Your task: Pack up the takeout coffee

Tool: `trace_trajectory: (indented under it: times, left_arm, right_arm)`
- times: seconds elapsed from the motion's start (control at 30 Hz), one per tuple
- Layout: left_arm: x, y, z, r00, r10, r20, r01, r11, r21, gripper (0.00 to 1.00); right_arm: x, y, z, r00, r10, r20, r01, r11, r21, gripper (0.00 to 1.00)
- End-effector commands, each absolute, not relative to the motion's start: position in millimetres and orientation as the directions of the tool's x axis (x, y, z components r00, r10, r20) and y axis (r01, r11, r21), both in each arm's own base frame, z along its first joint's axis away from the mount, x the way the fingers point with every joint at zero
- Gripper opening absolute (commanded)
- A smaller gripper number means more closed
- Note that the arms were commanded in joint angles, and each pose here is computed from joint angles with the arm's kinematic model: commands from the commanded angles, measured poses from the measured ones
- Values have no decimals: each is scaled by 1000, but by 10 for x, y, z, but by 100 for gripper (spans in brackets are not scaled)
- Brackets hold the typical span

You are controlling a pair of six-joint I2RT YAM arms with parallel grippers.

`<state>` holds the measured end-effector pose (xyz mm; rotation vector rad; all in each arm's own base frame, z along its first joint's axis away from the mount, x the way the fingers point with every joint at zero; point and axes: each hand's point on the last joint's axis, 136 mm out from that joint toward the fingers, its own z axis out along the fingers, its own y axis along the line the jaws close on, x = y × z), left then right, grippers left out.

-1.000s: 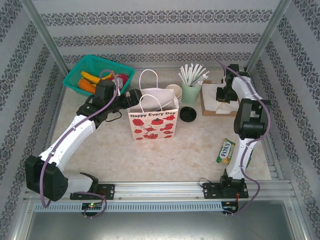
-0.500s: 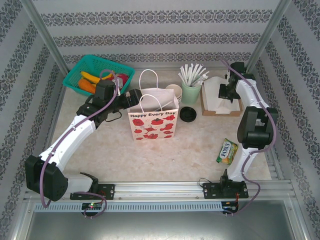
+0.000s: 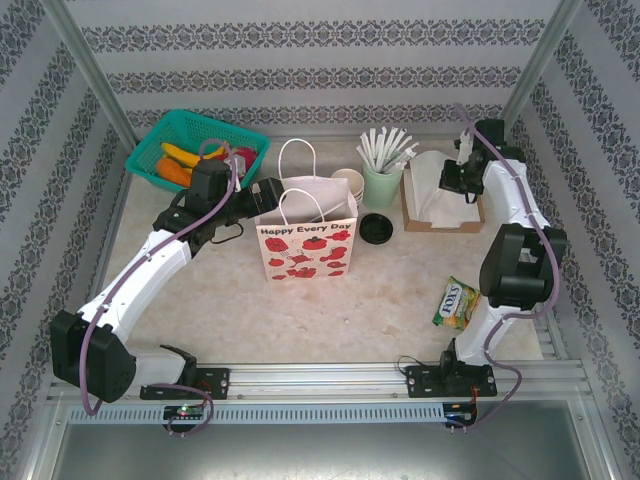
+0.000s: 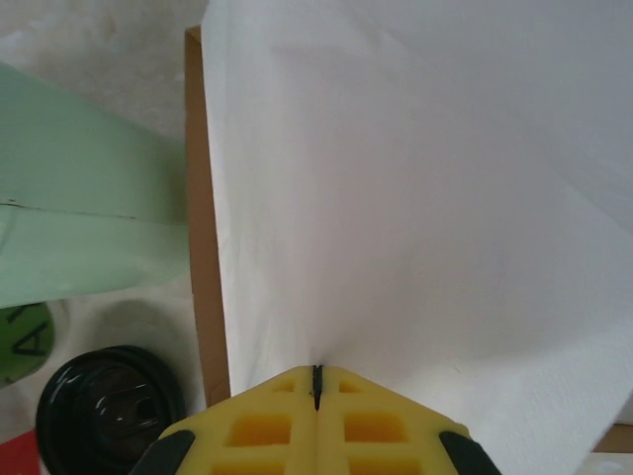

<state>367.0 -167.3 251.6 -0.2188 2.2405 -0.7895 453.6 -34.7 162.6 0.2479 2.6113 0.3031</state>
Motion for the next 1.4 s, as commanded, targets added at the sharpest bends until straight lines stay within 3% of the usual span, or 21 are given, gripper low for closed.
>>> trace_trajectory:
  times: [0.0, 0.37, 0.63, 0.93, 1.07, 1.23, 1.37]
  left_arm:
    - [3672, -1717, 2610, -692, -376, -617, 111, 788, -606, 100]
    - [3656, -1711, 2639, -686, -385, -617, 114, 781, -614, 100]
    - [3636, -1694, 2645, -680, -391, -620, 112, 781, -615, 100]
    - [3641, -1703, 2613, -687, -385, -616, 109, 784, -612, 100]
    - [3641, -1689, 2608, -686, -384, -618, 106, 787, -607, 100]
    - [3645, -1691, 2600, -686, -383, -618, 105, 789, -605, 100]
    - [3642, -1688, 2588, -688, -382, -617, 103, 790, -604, 100]
  right_arm:
    - [4498, -256, 1816, -845, 244, -476, 81, 938, 337, 0]
    - [4314, 43, 2091, -836, 200, -511, -55, 896, 441, 0]
    - [4324, -37, 1937, -838, 218, -500, -43, 888, 459, 0]
    - [4500, -453, 1316, -890, 227, -396, 111, 949, 295, 0]
    - [4537, -678, 1142, -894, 241, -377, 189, 967, 169, 7]
    - [4521, -842, 1077, -906, 214, -366, 228, 974, 6, 0]
    - [4472, -975, 1071, -909, 213, -358, 252, 966, -64, 0]
